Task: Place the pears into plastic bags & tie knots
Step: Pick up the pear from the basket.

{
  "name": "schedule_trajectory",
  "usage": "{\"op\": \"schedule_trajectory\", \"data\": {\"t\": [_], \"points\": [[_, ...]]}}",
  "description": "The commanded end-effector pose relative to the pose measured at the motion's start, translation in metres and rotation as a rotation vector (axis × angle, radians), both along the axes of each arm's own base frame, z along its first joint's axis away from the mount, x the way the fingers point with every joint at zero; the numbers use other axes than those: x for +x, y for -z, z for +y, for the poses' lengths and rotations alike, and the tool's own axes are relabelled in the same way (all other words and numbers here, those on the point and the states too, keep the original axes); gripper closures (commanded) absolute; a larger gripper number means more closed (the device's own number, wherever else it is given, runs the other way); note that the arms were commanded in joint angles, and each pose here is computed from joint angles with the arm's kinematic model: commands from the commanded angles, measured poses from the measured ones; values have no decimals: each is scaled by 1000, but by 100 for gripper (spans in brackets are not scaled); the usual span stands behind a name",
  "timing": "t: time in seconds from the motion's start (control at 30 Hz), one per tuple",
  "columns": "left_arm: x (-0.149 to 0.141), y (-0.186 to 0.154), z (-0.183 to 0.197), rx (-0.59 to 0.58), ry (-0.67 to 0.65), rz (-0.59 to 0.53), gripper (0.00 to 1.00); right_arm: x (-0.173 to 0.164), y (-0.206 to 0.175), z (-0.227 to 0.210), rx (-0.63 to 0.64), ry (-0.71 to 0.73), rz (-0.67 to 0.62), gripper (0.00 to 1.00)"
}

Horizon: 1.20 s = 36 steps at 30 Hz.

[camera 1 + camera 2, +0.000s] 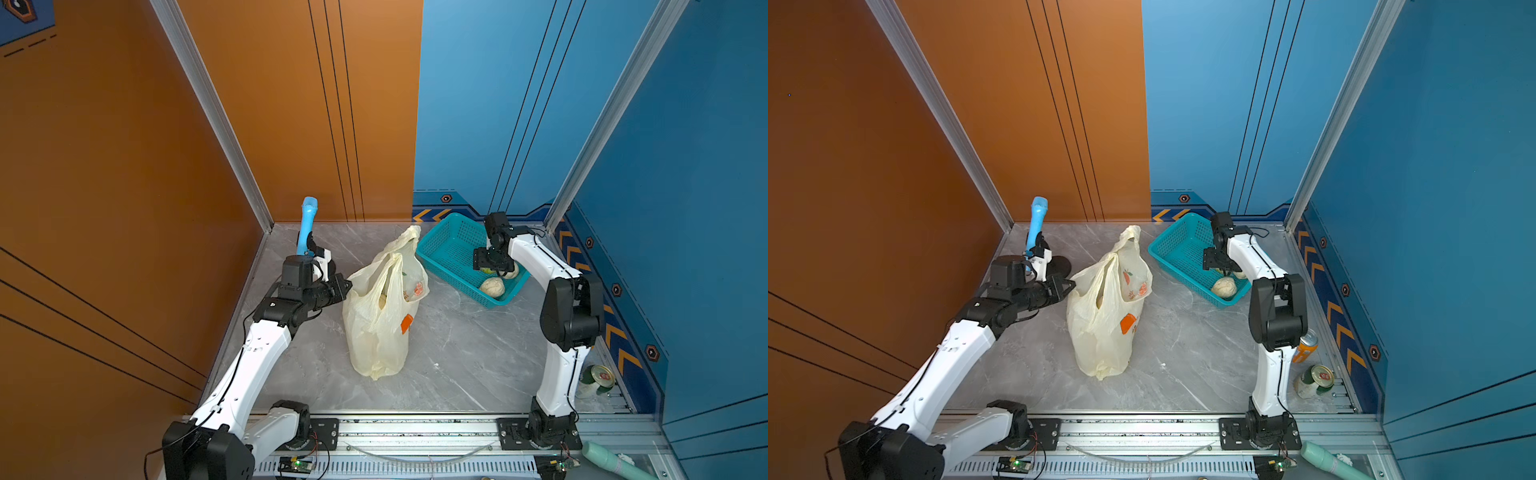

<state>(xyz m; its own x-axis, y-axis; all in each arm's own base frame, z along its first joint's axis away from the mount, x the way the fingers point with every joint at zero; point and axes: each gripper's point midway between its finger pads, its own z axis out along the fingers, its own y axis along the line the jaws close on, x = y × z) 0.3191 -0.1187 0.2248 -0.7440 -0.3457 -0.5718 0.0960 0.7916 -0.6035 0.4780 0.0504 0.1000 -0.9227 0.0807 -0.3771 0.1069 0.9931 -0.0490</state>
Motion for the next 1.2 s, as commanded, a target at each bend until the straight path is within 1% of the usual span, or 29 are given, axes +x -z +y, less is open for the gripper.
{"op": "schedule_trajectory", "data": {"t": [0.0, 0.1, 0.3, 0.43, 0.5, 0.63, 0.77, 0.87, 0.9, 1.03, 1.1, 1.17], "points": [[5, -11, -1, -16, 8, -22, 100, 26, 11, -13, -90, -19, 4, 19], [5, -13, -1, -16, 9, -21, 100, 33, 27, -15, -99, -17, 44, 20], [7, -19, 1, -15, 6, -30, 100, 37, 46, -15, -111, -21, 68, 25], [6, -20, 3, -12, 3, -30, 100, 41, 46, -13, -100, -21, 43, 26], [6, -20, 4, -13, 0, -28, 100, 46, 46, -10, -87, -27, 17, 25], [5, -20, 4, -19, 2, -25, 100, 54, 48, -8, -81, -32, -1, 25], [5, -23, 6, -20, -9, -32, 100, 57, 45, -9, -84, -38, -10, 34], [4, -21, 5, -25, -4, -24, 100, 56, 34, -8, -77, -40, -25, 45], [4, -22, 5, -26, -5, -25, 100, 55, 29, -7, -73, -40, -31, 47], [4, -20, 5, -26, -3, -21, 100, 43, -11, 2, -34, -40, -91, 51], [3, -19, 4, -27, 0, -19, 100, 33, -28, 13, 14, -52, -113, 52], [2, -18, 4, -26, -1, -19, 100, 19, -61, 31, 97, -72, -162, 52]]}}
